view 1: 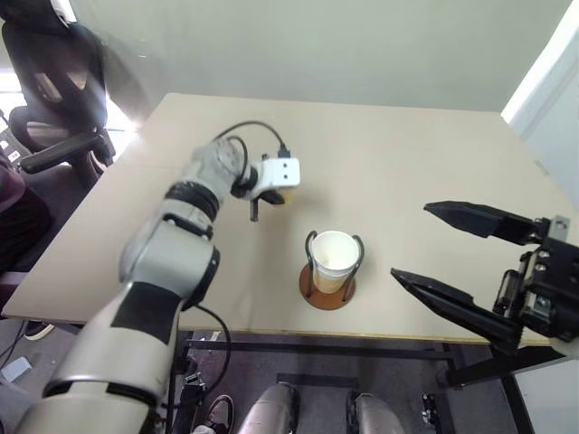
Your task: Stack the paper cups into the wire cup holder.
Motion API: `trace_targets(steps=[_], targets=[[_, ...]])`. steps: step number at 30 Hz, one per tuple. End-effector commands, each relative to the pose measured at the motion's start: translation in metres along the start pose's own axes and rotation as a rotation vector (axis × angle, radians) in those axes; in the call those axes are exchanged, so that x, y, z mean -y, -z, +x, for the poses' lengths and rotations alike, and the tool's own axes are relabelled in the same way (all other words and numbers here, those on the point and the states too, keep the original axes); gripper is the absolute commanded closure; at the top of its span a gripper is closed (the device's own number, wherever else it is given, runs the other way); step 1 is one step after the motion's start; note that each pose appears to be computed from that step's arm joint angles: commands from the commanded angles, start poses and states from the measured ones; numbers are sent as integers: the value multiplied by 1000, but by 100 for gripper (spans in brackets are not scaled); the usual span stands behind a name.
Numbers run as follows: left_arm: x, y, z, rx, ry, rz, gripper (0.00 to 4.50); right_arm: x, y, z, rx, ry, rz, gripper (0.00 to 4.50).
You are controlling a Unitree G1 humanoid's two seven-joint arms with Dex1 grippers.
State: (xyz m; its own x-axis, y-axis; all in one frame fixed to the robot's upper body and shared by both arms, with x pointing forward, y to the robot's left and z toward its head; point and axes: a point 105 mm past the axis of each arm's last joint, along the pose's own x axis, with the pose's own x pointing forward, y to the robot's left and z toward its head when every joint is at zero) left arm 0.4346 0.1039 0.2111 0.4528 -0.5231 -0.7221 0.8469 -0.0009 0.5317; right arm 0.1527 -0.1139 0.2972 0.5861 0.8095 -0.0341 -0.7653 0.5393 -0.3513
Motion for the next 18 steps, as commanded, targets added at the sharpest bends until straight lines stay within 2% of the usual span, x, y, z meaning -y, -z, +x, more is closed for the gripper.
trace_targets(steps=[1,7,9,18], targets=[[-1,-49,-47,175,192,134,446,4,-3,-7,10,17,-25,67],[-5,-100,-70,287,190,373,446,11,-1,-20,-24,73,-68,67],[5,-118,-78,357,235,460,446,12,-1,-25,-32,97,-83,67],[64,-142,-92,458,534,684,446,11,-1,-27,-45,119,-93,67]])
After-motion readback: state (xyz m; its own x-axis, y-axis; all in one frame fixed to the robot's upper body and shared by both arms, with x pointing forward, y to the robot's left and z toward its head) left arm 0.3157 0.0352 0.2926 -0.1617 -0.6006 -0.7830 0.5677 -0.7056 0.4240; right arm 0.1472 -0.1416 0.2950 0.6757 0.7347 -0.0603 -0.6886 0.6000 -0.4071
